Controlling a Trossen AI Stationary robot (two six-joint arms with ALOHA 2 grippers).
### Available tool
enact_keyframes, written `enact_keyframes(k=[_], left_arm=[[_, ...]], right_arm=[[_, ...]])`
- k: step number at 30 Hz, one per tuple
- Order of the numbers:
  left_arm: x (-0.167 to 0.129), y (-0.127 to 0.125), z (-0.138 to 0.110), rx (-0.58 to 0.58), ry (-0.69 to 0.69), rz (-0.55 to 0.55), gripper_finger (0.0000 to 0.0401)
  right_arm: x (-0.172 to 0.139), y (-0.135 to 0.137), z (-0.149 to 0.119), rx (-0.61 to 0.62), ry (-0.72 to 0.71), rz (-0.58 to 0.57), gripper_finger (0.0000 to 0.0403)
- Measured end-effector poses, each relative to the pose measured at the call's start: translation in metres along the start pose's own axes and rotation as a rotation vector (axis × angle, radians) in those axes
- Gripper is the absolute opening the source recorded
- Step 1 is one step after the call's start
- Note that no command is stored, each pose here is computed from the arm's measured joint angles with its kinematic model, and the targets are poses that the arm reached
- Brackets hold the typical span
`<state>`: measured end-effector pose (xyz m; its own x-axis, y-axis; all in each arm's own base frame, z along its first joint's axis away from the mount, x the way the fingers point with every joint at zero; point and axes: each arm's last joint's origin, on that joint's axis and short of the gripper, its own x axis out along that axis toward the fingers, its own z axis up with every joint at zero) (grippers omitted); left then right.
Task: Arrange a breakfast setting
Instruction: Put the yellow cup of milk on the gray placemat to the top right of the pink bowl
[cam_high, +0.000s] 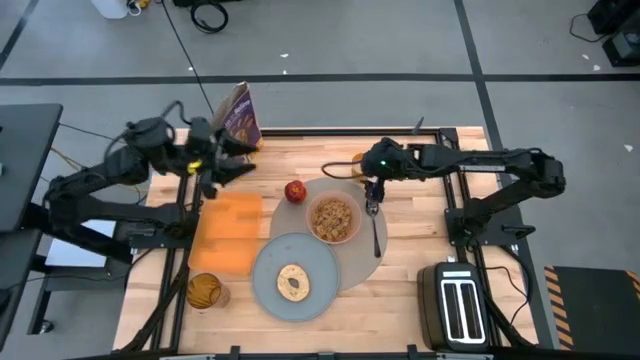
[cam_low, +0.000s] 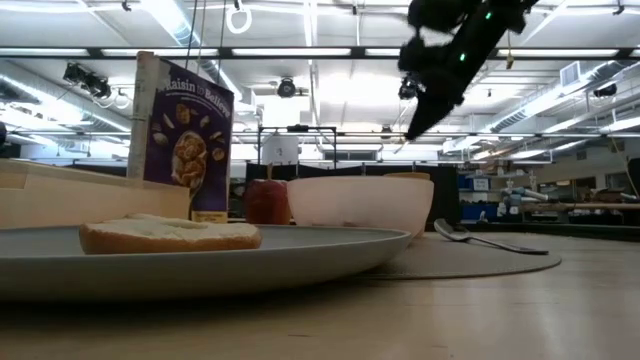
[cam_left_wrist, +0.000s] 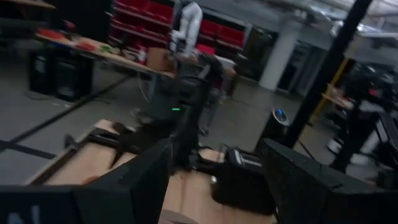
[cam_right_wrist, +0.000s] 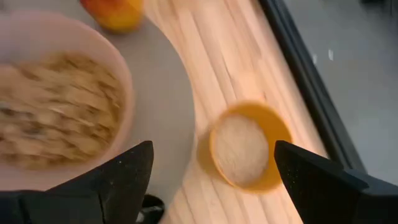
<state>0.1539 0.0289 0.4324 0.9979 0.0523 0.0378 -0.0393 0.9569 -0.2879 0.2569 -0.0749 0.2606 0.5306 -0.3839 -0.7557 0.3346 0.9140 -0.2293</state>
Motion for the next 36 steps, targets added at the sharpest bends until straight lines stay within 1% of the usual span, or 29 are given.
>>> enact_keyframes(k=[2, 5, 10, 14, 18, 26, 30, 36], left_arm=[[0.011, -0.001, -0.004, 0.009, 0.020, -0.020, 0.0251], [0.019, -0.002, -0.008, 0.013, 0.041, -0.023, 0.0251], [0.026, -0.001, -0.012, 0.012, 0.059, -0.012, 0.0251], [0.026, -0.001, -0.012, 0.013, 0.061, -0.012, 0.0251], [0.026, -0.001, -0.012, 0.028, 0.064, -0.009, 0.0251], [0.026, -0.001, -0.012, 0.032, 0.060, 0.002, 0.0251], [0.026, -0.001, -0.012, 0.025, 0.060, 0.002, 0.0251], [0.026, 0.000, -0.011, 0.025, 0.055, 0.021, 0.0251]], right_arm=[[0.012, -0.004, -0.002, 0.042, 0.049, -0.015, 0.0331], [0.027, -0.008, -0.006, 0.072, 0.103, -0.018, 0.0299], [0.044, -0.009, -0.009, 0.029, 0.146, 0.002, 0.0227], [0.051, -0.009, -0.010, 0.001, 0.160, 0.038, 0.0180], [0.059, -0.009, -0.008, -0.023, 0.144, 0.052, 0.0150], [0.076, -0.011, -0.013, 0.007, 0.174, 0.123, 0.0097], [0.077, -0.011, -0.012, 0.008, 0.167, 0.134, 0.0066], [0.070, -0.012, -0.010, 0.011, 0.141, 0.135, 0.0020]])
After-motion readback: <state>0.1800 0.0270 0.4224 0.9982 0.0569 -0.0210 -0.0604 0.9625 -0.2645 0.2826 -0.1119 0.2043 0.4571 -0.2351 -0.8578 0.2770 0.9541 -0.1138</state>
